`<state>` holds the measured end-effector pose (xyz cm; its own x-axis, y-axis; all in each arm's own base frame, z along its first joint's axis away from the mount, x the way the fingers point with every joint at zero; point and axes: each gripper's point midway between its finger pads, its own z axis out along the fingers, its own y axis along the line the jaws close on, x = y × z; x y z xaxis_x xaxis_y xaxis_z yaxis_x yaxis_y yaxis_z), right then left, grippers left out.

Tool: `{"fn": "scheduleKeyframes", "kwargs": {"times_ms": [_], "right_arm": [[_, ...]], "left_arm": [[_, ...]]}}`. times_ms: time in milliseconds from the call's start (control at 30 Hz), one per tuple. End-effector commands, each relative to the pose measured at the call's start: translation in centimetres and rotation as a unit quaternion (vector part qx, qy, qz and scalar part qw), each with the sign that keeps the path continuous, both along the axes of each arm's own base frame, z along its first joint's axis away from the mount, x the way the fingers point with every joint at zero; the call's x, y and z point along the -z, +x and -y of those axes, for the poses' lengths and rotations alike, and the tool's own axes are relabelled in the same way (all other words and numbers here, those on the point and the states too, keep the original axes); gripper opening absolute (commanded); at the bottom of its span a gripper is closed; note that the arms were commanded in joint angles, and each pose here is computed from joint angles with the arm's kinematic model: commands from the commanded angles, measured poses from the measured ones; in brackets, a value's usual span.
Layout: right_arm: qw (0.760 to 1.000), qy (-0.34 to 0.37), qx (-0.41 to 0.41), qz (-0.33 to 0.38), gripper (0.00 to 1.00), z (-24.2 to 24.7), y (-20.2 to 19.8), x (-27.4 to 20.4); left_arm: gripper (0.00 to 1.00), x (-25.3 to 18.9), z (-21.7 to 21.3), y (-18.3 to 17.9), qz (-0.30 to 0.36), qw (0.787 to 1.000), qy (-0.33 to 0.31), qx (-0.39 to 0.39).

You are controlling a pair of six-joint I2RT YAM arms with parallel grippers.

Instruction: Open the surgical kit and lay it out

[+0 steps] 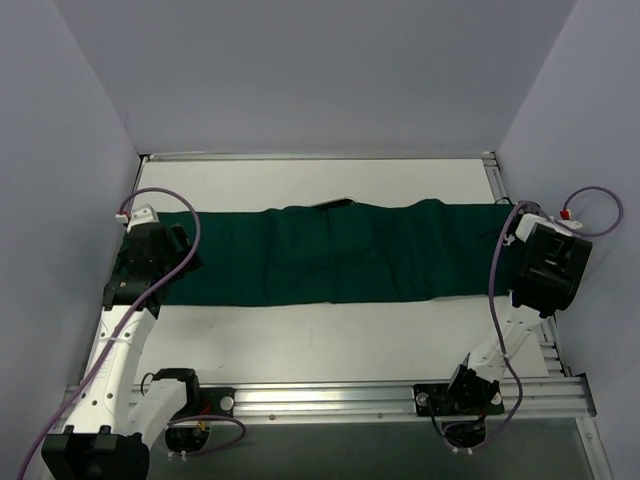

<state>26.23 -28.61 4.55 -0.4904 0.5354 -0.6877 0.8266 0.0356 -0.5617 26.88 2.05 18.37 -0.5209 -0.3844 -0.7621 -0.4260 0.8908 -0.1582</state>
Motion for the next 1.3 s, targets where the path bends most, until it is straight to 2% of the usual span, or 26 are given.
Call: {"fn": "scheduleKeyframes", "kwargs": {"times_ms": [0, 33, 133, 200, 300, 433, 533, 667, 700, 800, 1000, 1067, 1267], "right_arm": [[0.998, -0.022, 0.022, 0.045, 0.17, 0.4, 0.0, -2.8], [0.998, -0.023, 0.024, 0.048, 0.17, 0.4, 0.0, -3.1], [0.997, -0.017, 0.023, 0.065, 0.32, 0.3, 0.6, -3.9], [0.996, -0.009, 0.017, 0.086, 0.33, -0.3, 1.4, -4.4], [0.991, 0.011, -0.022, 0.132, 0.42, -2.4, 3.6, -5.9], [0.969, 0.044, -0.122, 0.209, 0.68, -8.5, 8.5, -9.5], [0.944, 0.089, -0.189, 0.257, 0.75, -12.9, 11.6, -10.1], [0.912, 0.172, -0.228, 0.293, 0.76, -17.1, 13.3, -7.7], [0.906, 0.176, -0.236, 0.304, 0.76, -17.7, 13.8, -7.4], [0.901, 0.202, -0.246, 0.294, 0.76, -19.2, 13.7, -5.1], [0.906, 0.229, -0.229, 0.272, 0.75, -20.0, 11.6, -0.3], [0.912, 0.225, -0.217, 0.266, 0.75, -19.6, 10.8, 0.5], [0.920, 0.240, -0.167, 0.260, 0.75, -16.8, 7.9, 3.2]], "left_arm": [[0.94, -1.0, -0.1, 0.6, 0.022, 1.000, 0.009, 0.001], [0.94, -1.1, -0.2, 0.6, 0.022, 1.000, 0.009, 0.000], [0.94, -0.8, -0.2, 0.7, 0.017, 1.000, 0.010, -0.001], [0.94, -0.4, -0.1, 0.7, 0.008, 1.000, 0.011, 0.000], [0.94, 0.0, -0.1, 0.9, 0.001, 1.000, 0.011, -0.003], [0.94, 0.5, -0.3, 1.3, -0.017, 1.000, 0.013, -0.009], [0.94, 1.1, -0.2, 2.1, -0.033, 0.999, 0.011, -0.014], [0.94, 3.2, -0.3, 3.6, -0.076, 0.997, 0.003, -0.029], [0.94, 3.0, -0.3, 4.4, -0.069, 0.997, 0.000, -0.032], [0.94, 4.5, -0.5, 6.1, -0.085, 0.995, -0.005, -0.051], [0.94, 7.9, -1.2, 9.3, -0.121, 0.989, -0.019, -0.080], [0.94, 9.6, -2.7, 10.1, -0.138, 0.984, -0.033, -0.104], [0.94, 13.8, -3.4, 11.4, -0.195, 0.972, -0.048, -0.120]]}}
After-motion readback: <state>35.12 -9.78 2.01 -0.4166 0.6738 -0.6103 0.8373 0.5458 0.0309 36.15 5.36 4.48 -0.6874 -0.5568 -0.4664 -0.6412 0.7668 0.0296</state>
